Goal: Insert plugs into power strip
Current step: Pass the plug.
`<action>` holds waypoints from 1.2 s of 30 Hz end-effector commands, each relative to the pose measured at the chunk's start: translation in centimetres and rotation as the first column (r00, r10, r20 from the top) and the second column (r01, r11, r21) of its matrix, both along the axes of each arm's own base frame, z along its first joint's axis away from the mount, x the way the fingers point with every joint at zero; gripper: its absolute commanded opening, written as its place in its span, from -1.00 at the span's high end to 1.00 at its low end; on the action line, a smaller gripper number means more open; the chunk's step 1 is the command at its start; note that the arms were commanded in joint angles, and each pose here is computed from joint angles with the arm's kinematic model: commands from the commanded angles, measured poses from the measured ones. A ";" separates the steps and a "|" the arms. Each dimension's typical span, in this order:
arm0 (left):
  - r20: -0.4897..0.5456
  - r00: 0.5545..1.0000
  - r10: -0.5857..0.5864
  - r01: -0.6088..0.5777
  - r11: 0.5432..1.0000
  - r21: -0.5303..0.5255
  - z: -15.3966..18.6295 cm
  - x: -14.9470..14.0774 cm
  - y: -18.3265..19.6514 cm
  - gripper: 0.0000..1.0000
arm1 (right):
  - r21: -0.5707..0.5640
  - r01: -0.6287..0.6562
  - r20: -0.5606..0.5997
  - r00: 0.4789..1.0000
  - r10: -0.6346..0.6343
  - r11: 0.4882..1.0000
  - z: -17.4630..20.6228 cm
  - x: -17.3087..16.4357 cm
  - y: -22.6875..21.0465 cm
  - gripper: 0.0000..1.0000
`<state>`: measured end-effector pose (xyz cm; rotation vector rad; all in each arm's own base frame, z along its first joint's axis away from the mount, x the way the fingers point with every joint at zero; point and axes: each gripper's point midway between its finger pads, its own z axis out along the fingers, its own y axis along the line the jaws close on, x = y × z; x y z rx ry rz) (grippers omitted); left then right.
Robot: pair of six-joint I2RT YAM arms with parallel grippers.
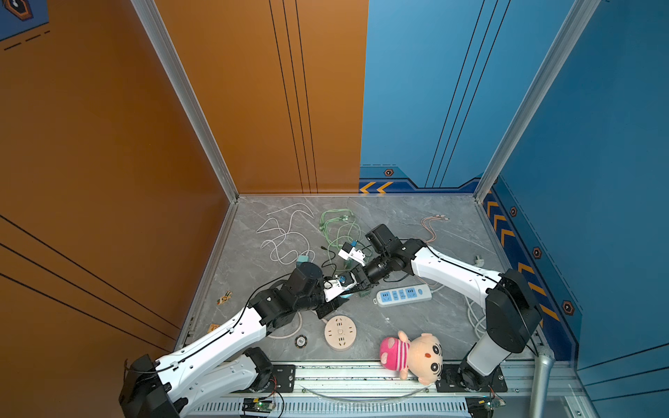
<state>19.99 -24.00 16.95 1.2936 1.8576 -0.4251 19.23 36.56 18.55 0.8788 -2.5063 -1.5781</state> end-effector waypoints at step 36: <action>-0.106 0.712 0.694 -0.700 0.713 -0.041 4.2 4.9 11.4 0.13 | -0.441 0.141 0.188 0.980 -0.062 0.886 -3.5 0.2 -5.0 1.00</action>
